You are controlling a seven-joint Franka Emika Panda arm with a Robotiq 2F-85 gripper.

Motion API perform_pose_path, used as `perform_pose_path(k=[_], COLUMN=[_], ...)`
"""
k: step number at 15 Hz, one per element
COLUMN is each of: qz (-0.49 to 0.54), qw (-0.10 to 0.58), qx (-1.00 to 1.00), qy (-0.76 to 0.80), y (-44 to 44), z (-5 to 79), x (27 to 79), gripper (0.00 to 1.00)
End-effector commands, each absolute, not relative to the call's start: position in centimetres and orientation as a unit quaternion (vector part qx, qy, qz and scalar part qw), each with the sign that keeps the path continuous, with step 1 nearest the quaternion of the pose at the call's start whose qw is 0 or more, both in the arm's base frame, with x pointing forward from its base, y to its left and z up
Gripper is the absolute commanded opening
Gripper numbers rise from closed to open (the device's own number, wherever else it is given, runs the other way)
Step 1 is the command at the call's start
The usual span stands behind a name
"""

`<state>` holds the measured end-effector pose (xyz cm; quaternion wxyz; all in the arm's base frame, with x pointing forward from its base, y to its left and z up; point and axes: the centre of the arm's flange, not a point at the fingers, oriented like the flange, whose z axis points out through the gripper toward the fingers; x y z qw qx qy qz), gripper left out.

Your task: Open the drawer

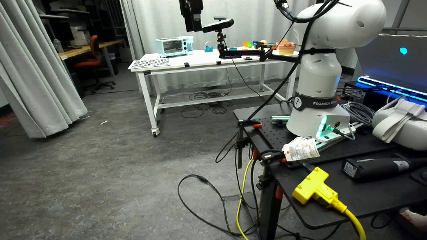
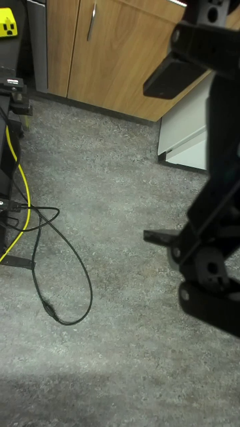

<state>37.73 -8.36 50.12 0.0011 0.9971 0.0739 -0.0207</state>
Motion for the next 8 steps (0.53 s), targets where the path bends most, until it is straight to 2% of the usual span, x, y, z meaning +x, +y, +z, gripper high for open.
perform_pose_path(k=[1,8], qz=[-0.021,-0.02], qw=[0.0,-0.025], qx=[0.997,0.991], qy=[0.072,0.13], y=[-8.5,-5.8], z=[50.1,47.4], x=[37.7,38.6], gripper=[1.0,1.0])
